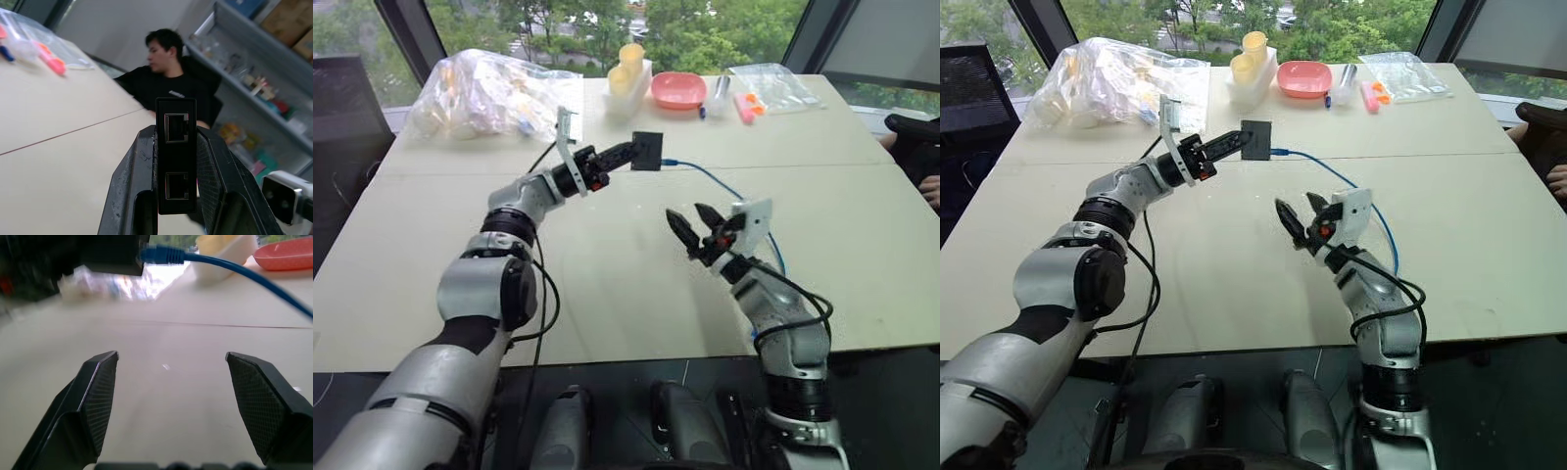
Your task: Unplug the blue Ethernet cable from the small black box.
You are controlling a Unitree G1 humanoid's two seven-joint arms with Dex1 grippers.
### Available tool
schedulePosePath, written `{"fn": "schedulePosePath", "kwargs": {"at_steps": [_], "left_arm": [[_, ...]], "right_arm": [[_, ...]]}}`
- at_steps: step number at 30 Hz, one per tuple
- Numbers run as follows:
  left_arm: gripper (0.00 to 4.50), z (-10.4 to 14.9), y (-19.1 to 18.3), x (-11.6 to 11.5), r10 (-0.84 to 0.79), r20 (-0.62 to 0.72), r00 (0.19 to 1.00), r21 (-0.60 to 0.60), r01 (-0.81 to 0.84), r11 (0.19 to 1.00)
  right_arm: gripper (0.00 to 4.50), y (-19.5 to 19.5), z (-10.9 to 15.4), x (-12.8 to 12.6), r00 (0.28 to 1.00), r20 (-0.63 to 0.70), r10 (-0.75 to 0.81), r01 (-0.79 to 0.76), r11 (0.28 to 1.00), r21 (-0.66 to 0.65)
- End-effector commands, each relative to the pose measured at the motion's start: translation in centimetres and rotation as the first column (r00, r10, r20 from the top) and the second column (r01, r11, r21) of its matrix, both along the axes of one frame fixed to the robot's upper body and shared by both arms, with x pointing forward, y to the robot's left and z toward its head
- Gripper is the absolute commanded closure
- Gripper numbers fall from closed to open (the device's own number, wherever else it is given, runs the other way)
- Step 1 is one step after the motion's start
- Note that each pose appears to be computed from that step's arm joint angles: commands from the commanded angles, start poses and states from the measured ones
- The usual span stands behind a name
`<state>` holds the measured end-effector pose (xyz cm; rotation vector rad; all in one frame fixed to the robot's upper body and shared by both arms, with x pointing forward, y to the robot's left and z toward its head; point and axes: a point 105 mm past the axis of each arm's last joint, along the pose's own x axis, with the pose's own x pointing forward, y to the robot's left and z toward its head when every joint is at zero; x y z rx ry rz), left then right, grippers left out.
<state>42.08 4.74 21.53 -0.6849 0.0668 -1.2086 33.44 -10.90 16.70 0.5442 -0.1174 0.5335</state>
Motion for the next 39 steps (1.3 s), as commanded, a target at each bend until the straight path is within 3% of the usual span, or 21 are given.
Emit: {"fn": "schedulePosePath", "kwargs": {"at_steps": [1,7,12,24,27,31,33,39], "left_arm": [[3.98,1.1,-0.6,-1.0,-0.088,-0.01,0.996,-0.13,0.086,0.988],[3.98,0.4,-1.3,-2.5,-0.186,-0.058,0.981,-0.199,0.171,0.965],[3.98,0.9,-0.8,-2.6,-0.184,-0.083,0.98,-0.271,0.155,0.95],[3.98,1.3,-0.6,-3.0,-0.202,-0.085,0.976,-0.282,0.171,0.944],[3.98,1.2,-0.7,-3.2,-0.207,-0.085,0.975,-0.28,0.176,0.944],[3.98,1.1,-0.7,-3.2,-0.211,-0.087,0.974,-0.277,0.18,0.944],[3.98,1.1,-0.7,-3.3,-0.212,-0.087,0.974,-0.276,0.181,0.944],[3.98,1.0,-0.7,-3.4,-0.213,-0.089,0.973,-0.272,0.182,0.945]], "right_arm": [[0.82,-0.8,3.7,-0.2,0.999,0.039,-0.018,0.007,0.963,0.269],[0.82,0.3,5.6,-0.5,0.997,0.07,0.015,-0.042,0.92,0.39],[0.82,0.9,5.5,-0.9,0.996,0.075,0.051,-0.076,0.919,0.386],[0.82,1.0,5.8,-1.1,0.993,0.1,0.071,-0.104,0.916,0.388],[1.58,1.2,5.8,-1.1,0.992,0.101,0.075,-0.109,0.917,0.384],[3.65,1.5,5.6,-1.0,0.992,0.097,0.078,-0.109,0.92,0.377],[4.44,1.5,5.4,-0.9,0.993,0.091,0.076,-0.105,0.922,0.374],[4.44,1.6,5.2,-0.8,0.994,0.08,0.079,-0.103,0.926,0.364]]}}
